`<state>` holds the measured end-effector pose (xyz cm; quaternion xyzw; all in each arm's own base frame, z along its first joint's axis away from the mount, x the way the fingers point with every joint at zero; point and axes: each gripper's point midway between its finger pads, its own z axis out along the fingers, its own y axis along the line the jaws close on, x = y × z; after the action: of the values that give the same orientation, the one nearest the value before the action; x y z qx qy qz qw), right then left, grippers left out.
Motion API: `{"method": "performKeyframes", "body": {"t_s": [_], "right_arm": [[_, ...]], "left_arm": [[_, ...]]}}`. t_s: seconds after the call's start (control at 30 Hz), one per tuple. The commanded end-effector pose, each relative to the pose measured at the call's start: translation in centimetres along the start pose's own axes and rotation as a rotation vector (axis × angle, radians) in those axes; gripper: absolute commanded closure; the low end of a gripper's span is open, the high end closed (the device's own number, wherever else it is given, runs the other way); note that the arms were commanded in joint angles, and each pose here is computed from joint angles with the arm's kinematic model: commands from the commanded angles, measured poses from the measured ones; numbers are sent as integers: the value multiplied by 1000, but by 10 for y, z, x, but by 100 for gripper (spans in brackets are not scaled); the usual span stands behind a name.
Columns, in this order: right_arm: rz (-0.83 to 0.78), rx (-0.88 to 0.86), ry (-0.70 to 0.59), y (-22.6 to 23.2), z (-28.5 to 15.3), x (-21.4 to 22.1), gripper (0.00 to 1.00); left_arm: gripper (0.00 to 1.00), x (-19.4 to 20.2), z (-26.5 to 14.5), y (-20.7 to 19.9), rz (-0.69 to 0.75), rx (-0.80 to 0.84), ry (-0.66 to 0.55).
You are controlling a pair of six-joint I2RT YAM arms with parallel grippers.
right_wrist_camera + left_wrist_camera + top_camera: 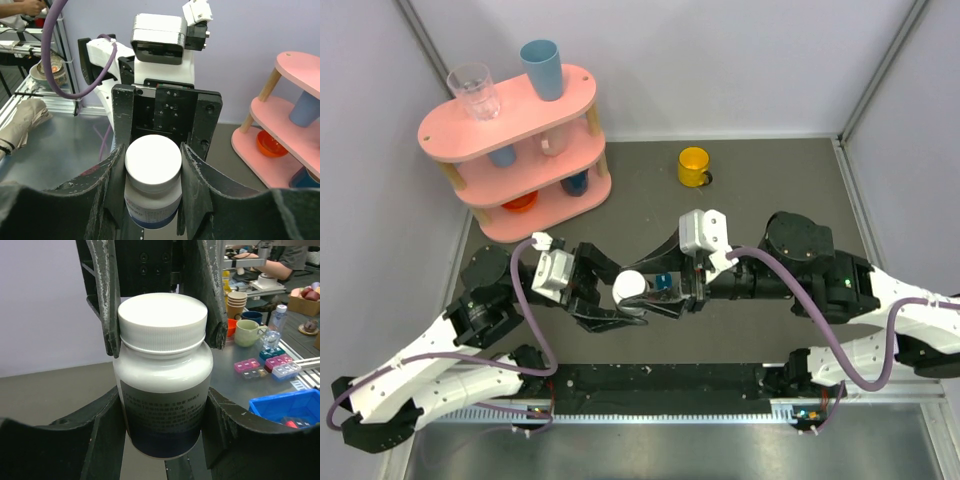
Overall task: Sort the pills into containers
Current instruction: Screw the lid of the pill bottle onto the pill bottle.
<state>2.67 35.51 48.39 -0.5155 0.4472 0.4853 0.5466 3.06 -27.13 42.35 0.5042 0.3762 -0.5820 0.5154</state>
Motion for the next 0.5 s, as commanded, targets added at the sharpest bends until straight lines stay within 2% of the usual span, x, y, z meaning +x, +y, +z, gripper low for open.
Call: {"method": "performKeyframes", "body": {"t_s": [0.0, 0.17, 0.37, 0.47], "right_arm": [[4, 57, 13, -8, 5, 9, 94], [13, 215, 74, -36, 12, 25, 90], [42, 523, 183, -88, 35, 52, 92], [46, 699, 195, -114, 36, 51, 92]], "left_arm": [[100, -35, -8, 10, 95, -112, -97], [100, -44, -23, 44, 121, -340, -124], [100, -52, -50, 95, 182, -654, -123], [100, -58, -65, 118, 222, -802, -129]]}}
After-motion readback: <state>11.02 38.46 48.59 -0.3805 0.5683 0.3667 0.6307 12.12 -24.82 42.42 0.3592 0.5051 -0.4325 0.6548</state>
